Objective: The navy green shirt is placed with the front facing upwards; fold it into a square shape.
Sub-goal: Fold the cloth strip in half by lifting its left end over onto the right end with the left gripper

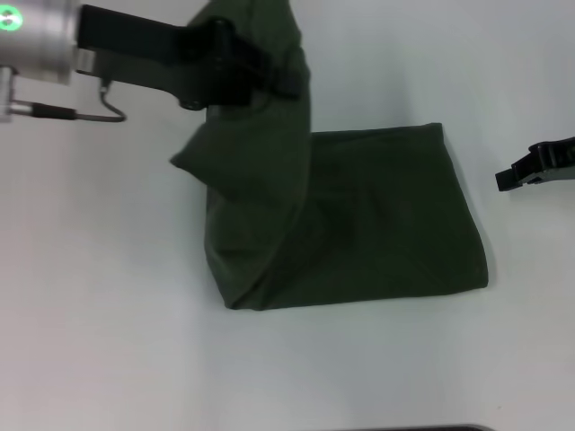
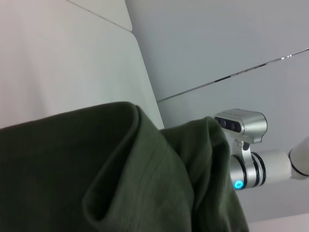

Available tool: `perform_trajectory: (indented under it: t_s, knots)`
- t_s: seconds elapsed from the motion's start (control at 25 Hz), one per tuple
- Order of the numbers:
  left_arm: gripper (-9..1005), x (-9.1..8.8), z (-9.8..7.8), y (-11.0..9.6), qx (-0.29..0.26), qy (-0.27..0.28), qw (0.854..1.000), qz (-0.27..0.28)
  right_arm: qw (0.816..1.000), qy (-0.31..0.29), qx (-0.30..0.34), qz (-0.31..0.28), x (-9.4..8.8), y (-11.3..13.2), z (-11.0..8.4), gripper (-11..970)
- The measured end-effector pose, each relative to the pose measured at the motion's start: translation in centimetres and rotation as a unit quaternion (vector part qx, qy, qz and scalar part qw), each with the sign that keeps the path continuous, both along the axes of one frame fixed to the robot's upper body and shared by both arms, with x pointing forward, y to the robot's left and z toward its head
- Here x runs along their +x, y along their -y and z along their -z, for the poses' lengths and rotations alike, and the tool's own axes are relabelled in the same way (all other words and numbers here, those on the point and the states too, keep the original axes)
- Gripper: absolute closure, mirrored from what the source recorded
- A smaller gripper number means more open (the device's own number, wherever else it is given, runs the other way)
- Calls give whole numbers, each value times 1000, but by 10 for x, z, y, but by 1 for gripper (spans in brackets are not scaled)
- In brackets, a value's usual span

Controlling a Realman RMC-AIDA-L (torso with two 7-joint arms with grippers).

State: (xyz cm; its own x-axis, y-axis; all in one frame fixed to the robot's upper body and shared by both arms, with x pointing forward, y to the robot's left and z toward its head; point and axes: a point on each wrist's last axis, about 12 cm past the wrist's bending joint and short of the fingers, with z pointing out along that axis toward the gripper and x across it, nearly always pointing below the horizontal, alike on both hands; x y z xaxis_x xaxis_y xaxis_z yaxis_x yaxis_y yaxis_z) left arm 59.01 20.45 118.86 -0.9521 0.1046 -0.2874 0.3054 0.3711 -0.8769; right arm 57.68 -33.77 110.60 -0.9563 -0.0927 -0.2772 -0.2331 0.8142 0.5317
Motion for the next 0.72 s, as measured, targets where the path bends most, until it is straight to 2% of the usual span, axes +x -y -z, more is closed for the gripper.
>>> perform_trajectory:
  t_s: [0.2, 0.4, 0.48, 0.72]
  knots:
    - [923, 5, 9, 25, 33, 2, 999, 2, 1000, 0, 1, -4, 1, -4, 0, 949]
    - [922, 8, 6, 39, 58, 6, 998, 9, 1000, 0, 2, -6, 2, -5, -1, 949]
    - [922, 12, -2, 53, 105, 14, 994, 27, 1000, 0, 2, -5, 2, -5, -1, 950]
    - [922, 21, -23, 74, 188, 46, 980, 37, 1000, -3, -2, -1, 4, -6, -2, 950]
